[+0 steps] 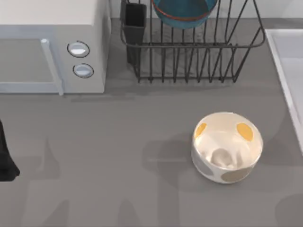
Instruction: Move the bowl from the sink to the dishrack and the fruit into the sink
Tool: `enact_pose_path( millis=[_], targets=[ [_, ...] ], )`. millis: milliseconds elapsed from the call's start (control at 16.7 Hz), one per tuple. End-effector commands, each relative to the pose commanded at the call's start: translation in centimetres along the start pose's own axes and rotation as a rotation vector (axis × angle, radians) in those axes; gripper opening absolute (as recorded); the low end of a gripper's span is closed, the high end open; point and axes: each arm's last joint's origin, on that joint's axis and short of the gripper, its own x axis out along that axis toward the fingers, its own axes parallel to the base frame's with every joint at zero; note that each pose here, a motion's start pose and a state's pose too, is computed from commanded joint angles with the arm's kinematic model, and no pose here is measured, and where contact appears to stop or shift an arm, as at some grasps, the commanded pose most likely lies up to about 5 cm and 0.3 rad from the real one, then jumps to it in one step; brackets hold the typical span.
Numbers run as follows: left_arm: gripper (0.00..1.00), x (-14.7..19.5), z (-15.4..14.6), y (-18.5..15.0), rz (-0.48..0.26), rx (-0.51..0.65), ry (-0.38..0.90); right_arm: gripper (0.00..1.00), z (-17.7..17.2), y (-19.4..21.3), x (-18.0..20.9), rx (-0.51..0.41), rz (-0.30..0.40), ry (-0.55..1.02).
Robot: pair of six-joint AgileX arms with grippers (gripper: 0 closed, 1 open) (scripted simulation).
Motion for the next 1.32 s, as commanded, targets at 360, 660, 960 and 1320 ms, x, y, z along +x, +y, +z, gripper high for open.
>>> enact_pose_path(
  millis=[360,660,960,1320],
  targets=[
    [1.00,0.0,0.0,0.0,0.000,0.000,0.000,0.00,-6.9,0.0,0.1,-0.011,0.004,-0.016],
    [1.00,0.0,0.0,0.0,0.000,0.000,0.000,0.00,-10.3,0.6,-0.8,-0.013,0.003,-0.021],
    [1.00,0.0,0.0,0.0,0.000,0.000,0.000,0.00,-10.4,0.6,-0.9,-0.018,0.000,-0.026],
    [1.00,0.0,0.0,0.0,0.000,0.000,0.000,0.45,-10.4,0.6,-0.9,-0.018,0.000,-0.026]
  ],
)
